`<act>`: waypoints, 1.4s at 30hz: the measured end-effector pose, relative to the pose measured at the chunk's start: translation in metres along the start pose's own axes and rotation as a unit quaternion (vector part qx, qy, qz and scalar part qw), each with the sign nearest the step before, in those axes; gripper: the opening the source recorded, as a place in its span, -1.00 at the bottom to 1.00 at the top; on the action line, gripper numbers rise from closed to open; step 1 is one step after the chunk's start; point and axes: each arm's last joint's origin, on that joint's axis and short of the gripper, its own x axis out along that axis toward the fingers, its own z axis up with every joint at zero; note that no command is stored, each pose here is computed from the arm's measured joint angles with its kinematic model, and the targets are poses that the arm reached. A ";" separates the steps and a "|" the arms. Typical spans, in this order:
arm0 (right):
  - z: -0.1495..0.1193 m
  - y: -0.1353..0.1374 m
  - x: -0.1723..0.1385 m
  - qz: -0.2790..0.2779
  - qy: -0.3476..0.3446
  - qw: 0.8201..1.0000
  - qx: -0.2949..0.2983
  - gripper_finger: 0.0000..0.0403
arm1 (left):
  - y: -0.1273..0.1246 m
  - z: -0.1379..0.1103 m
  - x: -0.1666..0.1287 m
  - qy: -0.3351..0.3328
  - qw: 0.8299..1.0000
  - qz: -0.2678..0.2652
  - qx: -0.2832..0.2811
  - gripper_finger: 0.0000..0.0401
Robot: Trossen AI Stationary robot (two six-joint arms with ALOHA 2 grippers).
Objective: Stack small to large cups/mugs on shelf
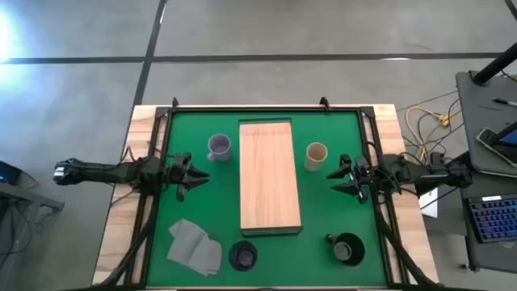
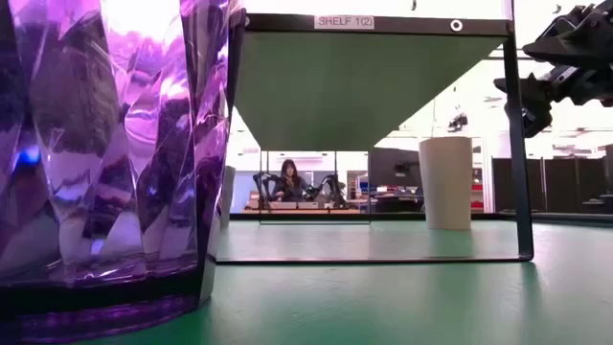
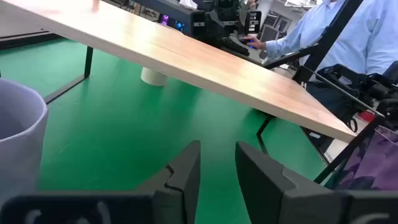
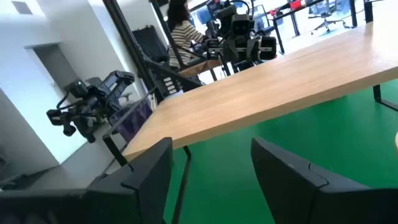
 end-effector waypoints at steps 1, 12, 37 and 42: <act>0.000 0.000 0.000 0.000 0.000 1.000 0.000 0.05 | 0.000 0.000 0.000 0.000 1.000 0.000 0.000 -0.57; 0.000 0.000 0.000 0.000 0.000 1.000 0.000 0.05 | 0.000 0.000 0.000 0.000 1.000 0.000 0.000 -0.57; 0.000 0.000 0.000 0.000 0.000 1.000 0.000 0.05 | 0.000 0.000 0.000 0.000 1.000 -0.002 0.000 -0.57; 0.003 0.001 0.000 0.004 -0.018 1.000 -0.003 0.05 | 0.000 0.000 0.000 0.000 1.000 0.000 0.000 -0.57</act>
